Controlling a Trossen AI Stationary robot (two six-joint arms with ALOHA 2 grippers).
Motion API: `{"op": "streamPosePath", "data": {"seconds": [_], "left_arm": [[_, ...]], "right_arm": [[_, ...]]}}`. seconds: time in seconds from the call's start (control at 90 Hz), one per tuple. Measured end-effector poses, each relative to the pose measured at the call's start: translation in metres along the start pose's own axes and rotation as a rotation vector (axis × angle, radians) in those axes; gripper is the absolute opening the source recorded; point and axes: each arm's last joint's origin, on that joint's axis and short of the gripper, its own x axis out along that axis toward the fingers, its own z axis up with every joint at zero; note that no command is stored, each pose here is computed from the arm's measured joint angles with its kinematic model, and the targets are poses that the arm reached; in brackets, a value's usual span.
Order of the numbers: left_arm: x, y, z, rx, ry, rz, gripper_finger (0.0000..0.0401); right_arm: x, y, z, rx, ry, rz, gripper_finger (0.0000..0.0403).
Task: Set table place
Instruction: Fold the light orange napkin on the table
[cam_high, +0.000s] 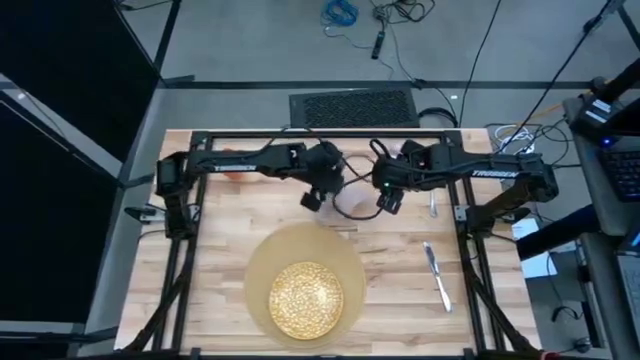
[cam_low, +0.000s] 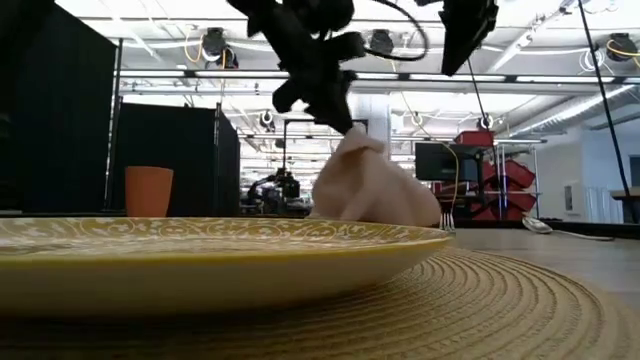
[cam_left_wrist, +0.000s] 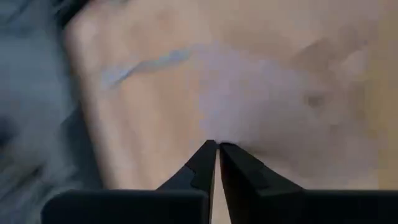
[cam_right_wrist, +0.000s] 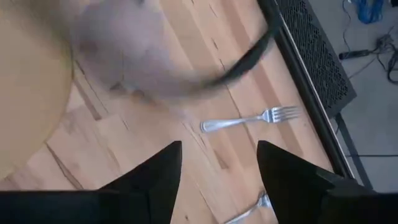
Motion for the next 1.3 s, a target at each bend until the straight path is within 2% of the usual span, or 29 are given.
{"op": "streamPosePath", "data": {"seconds": [0.056, 0.144, 0.2, 0.289, 0.4, 0.589, 0.667, 0.756, 0.844, 0.933, 1.133, 1.3], "left_arm": [[-0.012, 0.001, -0.004, -0.013, 0.065, 0.036, 0.0009], [-0.022, 0.001, -0.010, -0.056, 0.111, 0.035, 0.0009], [-0.025, 0.001, -0.012, -0.128, 0.129, 0.030, 0.0009], [-0.026, 0.004, -0.013, -0.271, 0.162, 0.112, 0.0009], [-0.027, 0.003, -0.018, -0.334, 0.252, 0.174, 0.0009], [-0.031, -0.014, -0.040, -0.434, 0.502, 0.117, 0.0009], [-0.034, -0.023, -0.049, -0.482, 0.530, 0.084, 0.0009], [-0.037, -0.030, -0.052, -0.530, 0.427, 0.073, 0.0009], [-0.037, -0.041, -0.058, -0.569, 0.296, 0.017, 0.0009], [-0.036, -0.050, -0.065, -0.611, 0.163, -0.005, 0.0009], [-0.027, -0.055, -0.066, -0.733, -0.039, 0.084, 0.0009], [-0.010, -0.053, -0.055, -0.738, -0.209, 0.153, 0.0008]], "right_arm": [[0.005, 0.001, -0.003, 0.001, 0.025, -0.010, 0.0194], [0.013, 0.003, -0.008, -0.006, 0.058, -0.023, 0.0194], [0.018, 0.005, -0.011, -0.011, 0.070, -0.028, 0.0194], [0.025, 0.007, -0.013, -0.017, 0.082, -0.033, 0.0194], [0.030, 0.008, -0.015, -0.022, 0.088, -0.038, 0.0194], [0.036, 0.013, -0.023, 0.004, 0.124, -0.057, 0.0194], [0.038, 0.017, -0.026, 0.003, 0.121, -0.068, 0.0194], [0.041, 0.025, -0.029, 0.030, 0.064, -0.119, 0.0194], [0.049, 0.031, -0.035, 0.045, 0.016, -0.186, 0.0194], [0.059, 0.036, -0.042, 0.058, 0.025, -0.195, 0.0194], [0.085, 0.041, -0.057, 0.035, 0.048, -0.209, 0.0194], [0.104, 0.046, -0.066, 0.055, 0.020, -0.190, 0.0194]]}}
